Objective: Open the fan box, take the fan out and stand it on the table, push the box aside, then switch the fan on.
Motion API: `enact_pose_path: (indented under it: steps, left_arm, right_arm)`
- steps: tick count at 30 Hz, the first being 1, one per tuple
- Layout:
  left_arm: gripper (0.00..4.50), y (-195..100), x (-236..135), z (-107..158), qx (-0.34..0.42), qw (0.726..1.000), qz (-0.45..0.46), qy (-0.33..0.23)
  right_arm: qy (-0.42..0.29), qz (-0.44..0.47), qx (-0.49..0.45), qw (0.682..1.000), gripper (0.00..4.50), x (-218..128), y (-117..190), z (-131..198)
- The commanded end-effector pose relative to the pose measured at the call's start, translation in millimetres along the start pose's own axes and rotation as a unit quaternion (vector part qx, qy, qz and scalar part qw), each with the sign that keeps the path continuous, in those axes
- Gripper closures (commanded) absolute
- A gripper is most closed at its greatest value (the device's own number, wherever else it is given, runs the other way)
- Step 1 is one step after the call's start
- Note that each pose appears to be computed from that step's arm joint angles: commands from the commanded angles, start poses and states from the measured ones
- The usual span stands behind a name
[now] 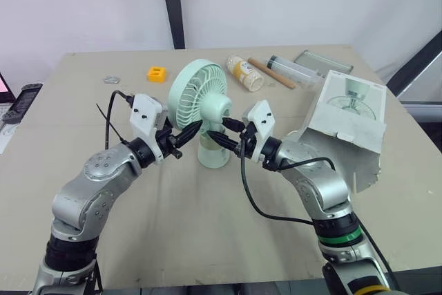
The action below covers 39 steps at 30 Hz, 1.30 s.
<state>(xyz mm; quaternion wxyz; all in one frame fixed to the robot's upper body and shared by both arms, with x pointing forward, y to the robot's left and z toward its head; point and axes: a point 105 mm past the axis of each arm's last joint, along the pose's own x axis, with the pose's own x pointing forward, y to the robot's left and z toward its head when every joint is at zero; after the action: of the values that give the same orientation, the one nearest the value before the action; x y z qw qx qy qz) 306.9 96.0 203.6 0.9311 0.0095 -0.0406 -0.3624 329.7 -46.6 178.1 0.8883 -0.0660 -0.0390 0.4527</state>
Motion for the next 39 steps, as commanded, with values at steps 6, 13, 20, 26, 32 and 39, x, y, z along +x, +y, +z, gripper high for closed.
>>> enact_pose_path:
  steps: [6,13,20,26,32,39]
  left_arm:
    - [2.70,-9.2,-0.5,16.6,0.021,0.999,-0.015,-0.034]
    - [2.70,-8.3,-0.2,16.9,0.022,0.999,-0.012,-0.034]
    - [2.70,-8.3,0.6,15.9,0.022,0.999,-0.013,-0.034]
    - [2.70,-7.5,1.9,15.8,0.027,0.999,-0.010,-0.033]
    - [2.70,-8.7,2.7,15.4,0.027,0.999,-0.009,-0.034]
    - [1.64,-12.4,1.3,15.0,0.016,0.999,-0.022,-0.037]
  right_arm:
    - [-0.013,-0.008,0.001,1.000,3.22,3.7,-2.8,9.4]
    - [-0.012,-0.012,0.005,1.000,4.06,5.4,-4.8,10.1]
    - [-0.011,-0.014,0.008,1.000,4.06,6.5,-5.2,10.5]
    - [-0.010,-0.007,0.009,1.000,4.06,8.3,-1.8,11.9]
    - [-0.014,-0.001,0.007,1.000,4.06,10.0,1.2,15.7]
    - [-0.010,0.001,0.007,1.000,4.06,9.9,2.5,12.8]
